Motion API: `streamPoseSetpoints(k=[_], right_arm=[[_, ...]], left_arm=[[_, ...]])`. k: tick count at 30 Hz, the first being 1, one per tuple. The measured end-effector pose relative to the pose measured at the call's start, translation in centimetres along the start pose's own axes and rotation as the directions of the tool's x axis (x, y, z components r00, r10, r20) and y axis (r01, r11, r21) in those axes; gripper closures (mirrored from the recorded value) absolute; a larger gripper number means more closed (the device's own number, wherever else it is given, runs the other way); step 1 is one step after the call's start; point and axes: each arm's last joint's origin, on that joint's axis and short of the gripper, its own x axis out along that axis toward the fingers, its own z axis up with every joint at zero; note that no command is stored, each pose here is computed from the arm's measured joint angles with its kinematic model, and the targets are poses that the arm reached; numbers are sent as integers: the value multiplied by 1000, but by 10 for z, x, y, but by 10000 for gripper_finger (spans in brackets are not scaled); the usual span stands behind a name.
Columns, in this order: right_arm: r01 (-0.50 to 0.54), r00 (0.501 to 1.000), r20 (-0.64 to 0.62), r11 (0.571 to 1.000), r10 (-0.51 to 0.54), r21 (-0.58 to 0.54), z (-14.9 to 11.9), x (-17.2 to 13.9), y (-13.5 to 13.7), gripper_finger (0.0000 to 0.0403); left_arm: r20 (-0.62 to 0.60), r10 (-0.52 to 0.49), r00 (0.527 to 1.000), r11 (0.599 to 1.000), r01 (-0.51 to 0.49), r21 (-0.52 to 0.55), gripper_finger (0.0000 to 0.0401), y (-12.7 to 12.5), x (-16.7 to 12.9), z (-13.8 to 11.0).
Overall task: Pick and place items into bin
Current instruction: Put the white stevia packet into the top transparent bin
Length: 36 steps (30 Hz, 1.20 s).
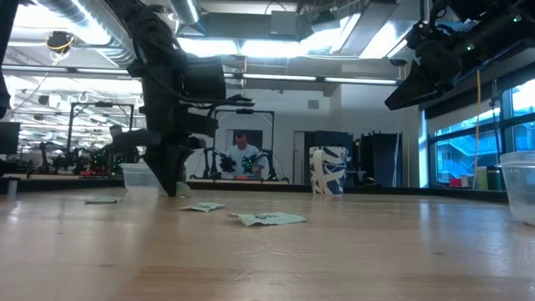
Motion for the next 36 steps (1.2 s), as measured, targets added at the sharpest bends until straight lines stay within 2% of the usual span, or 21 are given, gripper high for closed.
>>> streamPoseSetpoints(k=[6,11,17,21,25,29,32,36], right_arm=[[0,1000,-1,1000,0,0,0,0,0,156],[1,1000,-1,1000,-1,0,0,0,0,156],[1,1000,-1,1000,-1,-1,0,0,0,156],[1,1000,-2,1000,-1,-5,0,0,0,156],[0,1000,-2,1000,-1,-24,0,0,0,156],[1,1000,-2,1000,-1,-24,0,0,0,156],[1,1000,-2,1000,-1,-24,0,0,0,156],[1,1000,-2,1000,-1,-27,0,0,0,156]], left_arm=[[-100,-15,995,998,8,-65,394,-2,-5,-6],[-138,-67,988,989,47,-139,394,3,-27,3],[-69,-27,997,987,16,-160,395,13,-70,9],[36,43,998,974,-34,-223,395,22,-105,-5],[117,155,981,925,-103,-366,397,31,-140,-28],[87,329,940,819,-238,-523,392,37,-160,-52],[41,384,922,757,-289,-586,393,38,-160,-66],[16,390,921,725,-296,-622,396,40,-145,-76]])
